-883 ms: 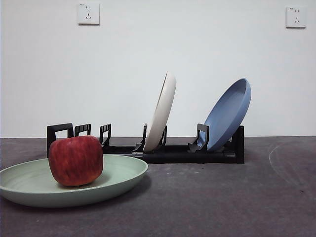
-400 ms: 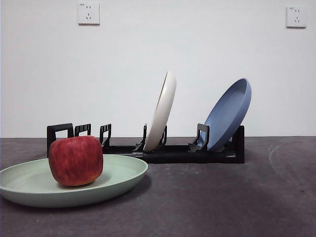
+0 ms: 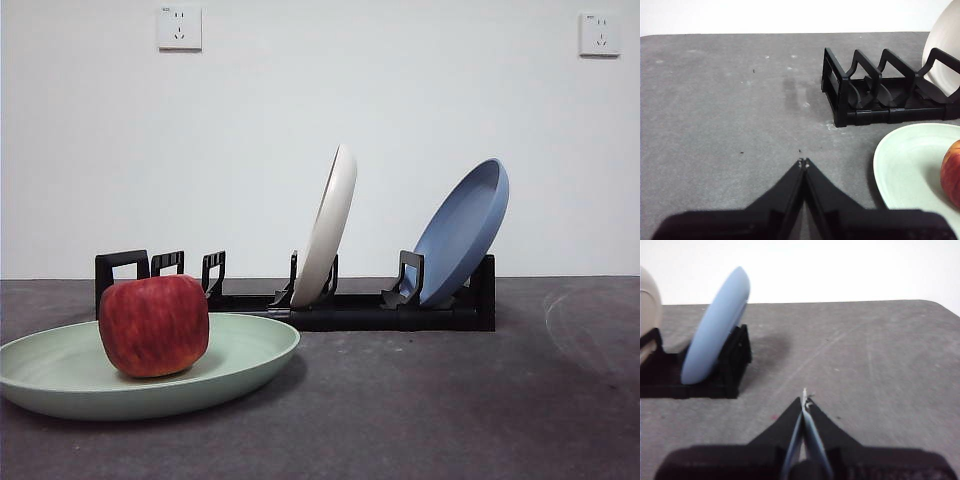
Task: Take the green plate from the plate rack,put the plate on the table,take the apple from the table,put the apple in the plate
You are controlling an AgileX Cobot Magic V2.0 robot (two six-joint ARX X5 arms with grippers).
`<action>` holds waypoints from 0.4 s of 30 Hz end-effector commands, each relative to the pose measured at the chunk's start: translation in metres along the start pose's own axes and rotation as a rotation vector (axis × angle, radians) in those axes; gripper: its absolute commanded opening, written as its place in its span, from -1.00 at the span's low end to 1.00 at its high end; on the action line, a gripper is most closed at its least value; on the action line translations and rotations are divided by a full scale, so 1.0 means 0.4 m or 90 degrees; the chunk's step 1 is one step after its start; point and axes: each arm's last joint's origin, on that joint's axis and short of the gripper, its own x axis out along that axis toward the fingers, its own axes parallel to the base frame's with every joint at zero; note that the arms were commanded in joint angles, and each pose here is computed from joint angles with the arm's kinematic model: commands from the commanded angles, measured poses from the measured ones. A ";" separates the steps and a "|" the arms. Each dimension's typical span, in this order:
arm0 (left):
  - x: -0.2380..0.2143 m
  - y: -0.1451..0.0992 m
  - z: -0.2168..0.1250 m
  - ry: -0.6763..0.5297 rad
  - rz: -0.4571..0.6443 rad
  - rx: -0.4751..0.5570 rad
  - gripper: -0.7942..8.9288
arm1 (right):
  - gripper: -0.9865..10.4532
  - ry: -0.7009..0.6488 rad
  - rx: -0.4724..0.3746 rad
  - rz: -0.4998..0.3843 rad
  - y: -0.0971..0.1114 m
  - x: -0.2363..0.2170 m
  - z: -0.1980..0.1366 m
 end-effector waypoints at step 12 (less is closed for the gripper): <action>0.002 0.001 -0.004 -0.001 0.002 0.007 -0.84 | -0.83 0.023 0.035 -0.018 0.002 -0.018 -0.064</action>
